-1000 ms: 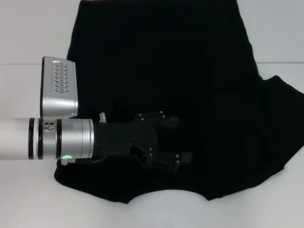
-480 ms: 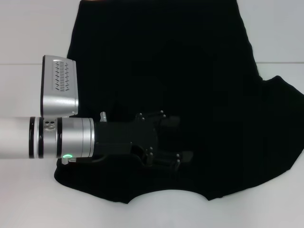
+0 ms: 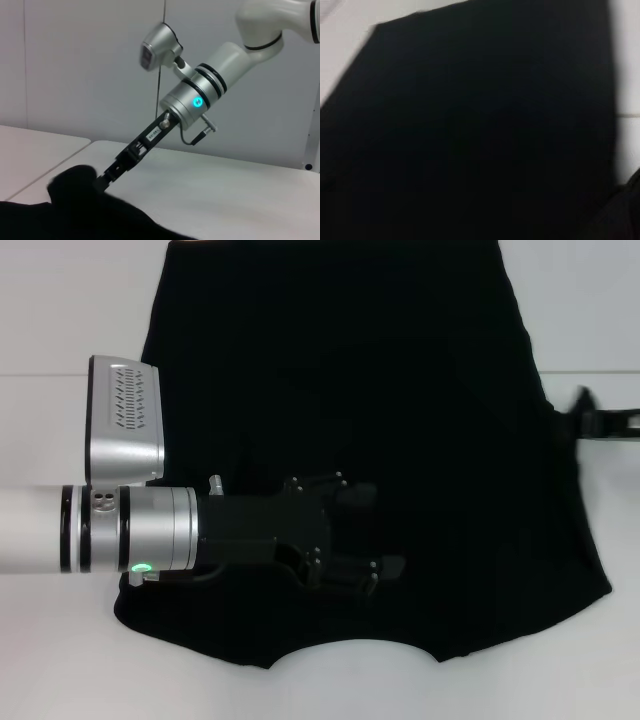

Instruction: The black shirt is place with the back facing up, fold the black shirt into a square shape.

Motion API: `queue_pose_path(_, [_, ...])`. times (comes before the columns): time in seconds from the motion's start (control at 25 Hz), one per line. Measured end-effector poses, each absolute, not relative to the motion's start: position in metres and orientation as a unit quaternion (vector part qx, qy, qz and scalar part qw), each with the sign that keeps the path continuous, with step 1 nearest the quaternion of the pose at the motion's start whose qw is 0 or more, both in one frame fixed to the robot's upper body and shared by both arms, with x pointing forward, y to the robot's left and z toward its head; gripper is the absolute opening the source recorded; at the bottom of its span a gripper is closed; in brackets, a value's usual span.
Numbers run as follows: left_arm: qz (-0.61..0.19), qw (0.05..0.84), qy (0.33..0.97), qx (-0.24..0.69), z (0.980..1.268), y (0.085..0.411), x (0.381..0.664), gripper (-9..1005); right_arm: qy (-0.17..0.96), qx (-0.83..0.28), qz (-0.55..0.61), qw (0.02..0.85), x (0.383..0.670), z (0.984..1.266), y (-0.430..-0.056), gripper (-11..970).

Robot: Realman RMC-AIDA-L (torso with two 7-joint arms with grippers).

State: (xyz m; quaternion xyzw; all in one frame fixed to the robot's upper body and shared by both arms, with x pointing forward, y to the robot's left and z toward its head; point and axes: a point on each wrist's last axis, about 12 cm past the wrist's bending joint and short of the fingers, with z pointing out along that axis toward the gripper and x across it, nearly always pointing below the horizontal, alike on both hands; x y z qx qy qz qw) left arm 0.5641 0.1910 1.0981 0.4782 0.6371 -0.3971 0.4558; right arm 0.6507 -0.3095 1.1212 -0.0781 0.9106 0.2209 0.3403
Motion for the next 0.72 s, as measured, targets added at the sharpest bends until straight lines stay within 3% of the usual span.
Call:
queue_pose_path(0.16, [-0.396,0.456,0.638,0.478,1.098,0.191,0.565,948,0.912,-0.154,0.227,0.305,0.657,1.123,-0.264,75])
queue_pose_path(0.36, [-0.395,0.457,0.639,0.476,1.098,0.192,0.565,948,0.917,-0.181,0.213,0.285,0.662,1.125,-0.235,101])
queue_pose_path(0.72, [-0.388,0.463,0.648,0.463,1.100,0.197,0.569,949,0.908,-0.154,0.225,0.318,0.666,1.135,-0.241,149])
